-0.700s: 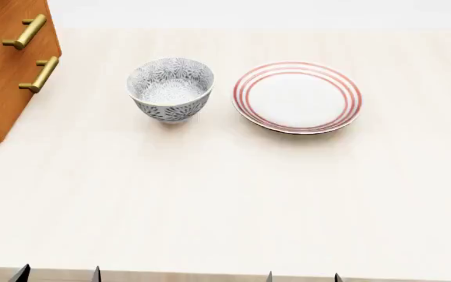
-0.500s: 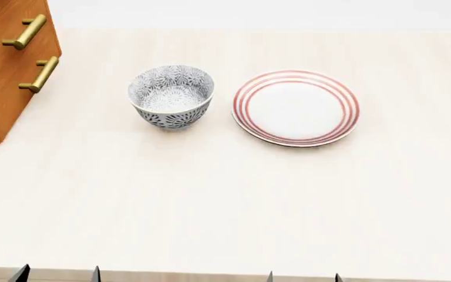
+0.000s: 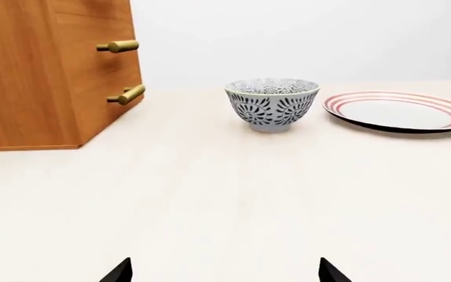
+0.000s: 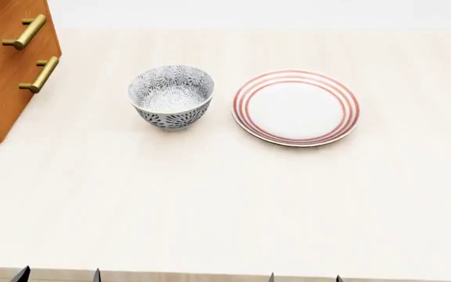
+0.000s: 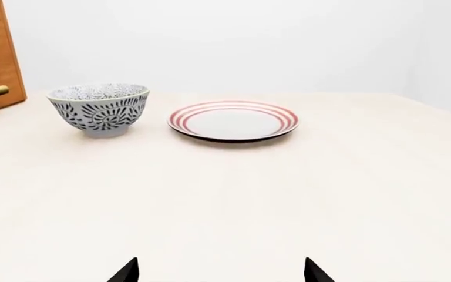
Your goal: Open the top drawer of the cabinet.
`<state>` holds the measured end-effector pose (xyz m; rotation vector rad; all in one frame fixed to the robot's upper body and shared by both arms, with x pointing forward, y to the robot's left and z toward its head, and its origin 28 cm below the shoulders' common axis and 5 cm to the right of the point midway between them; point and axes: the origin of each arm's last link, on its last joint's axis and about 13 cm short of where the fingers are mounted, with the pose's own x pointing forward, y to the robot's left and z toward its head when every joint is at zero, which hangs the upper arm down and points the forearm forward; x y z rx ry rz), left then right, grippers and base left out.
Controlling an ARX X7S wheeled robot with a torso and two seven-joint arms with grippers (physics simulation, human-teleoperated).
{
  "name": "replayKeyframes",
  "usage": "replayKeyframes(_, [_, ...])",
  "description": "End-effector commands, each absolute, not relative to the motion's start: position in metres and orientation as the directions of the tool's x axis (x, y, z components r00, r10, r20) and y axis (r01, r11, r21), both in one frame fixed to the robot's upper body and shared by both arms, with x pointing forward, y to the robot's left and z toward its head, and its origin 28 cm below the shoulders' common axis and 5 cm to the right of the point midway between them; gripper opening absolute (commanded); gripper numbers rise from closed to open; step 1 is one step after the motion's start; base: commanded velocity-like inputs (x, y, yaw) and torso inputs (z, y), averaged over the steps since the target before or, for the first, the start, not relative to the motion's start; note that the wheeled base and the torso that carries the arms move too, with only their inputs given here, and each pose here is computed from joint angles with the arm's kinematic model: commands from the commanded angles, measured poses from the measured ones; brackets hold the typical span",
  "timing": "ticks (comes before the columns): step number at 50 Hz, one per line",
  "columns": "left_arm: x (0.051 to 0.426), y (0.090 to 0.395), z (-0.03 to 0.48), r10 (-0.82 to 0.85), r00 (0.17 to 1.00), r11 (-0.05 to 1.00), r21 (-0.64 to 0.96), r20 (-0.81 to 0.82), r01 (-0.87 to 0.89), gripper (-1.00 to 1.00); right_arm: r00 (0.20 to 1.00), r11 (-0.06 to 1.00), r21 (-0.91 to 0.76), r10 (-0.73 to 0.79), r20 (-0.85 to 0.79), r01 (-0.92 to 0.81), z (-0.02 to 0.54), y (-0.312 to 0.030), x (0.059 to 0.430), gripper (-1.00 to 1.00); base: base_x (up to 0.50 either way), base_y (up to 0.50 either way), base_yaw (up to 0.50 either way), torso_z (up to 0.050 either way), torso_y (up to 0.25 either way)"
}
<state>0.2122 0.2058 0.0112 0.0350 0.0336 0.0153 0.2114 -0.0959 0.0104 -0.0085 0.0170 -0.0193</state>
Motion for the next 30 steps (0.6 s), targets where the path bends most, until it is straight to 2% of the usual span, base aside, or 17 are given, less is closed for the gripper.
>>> replayKeyframes(1, [0.2134,0.2056,0.0104,0.026,0.999,0.999,0.041,-0.033,-0.024,1.00,1.000,1.000,-0.006,-0.016,-0.016,0.016,0.0102,-0.0960,0.2117,1.00,0.00,0.00,0.00,0.000,0.000])
replayKeyframes(8, [0.2138,0.2062,0.0113,0.037,0.999,0.999,0.027,-0.022,-0.036,1.00,1.000,1.000,-0.004,-0.016,-0.019,0.016,0.0105,-0.0959,0.2116,1.00,0.00,0.00,0.00,0.000,0.000])
replayKeyframes(30, [0.2128,0.2064,0.0104,0.036,0.999,0.999,0.027,-0.012,-0.036,1.00,1.000,1.000,0.012,-0.003,0.008,0.002,0.0132,-0.0955,0.2096,1.00,0.00,0.00,0.00,0.050,0.000])
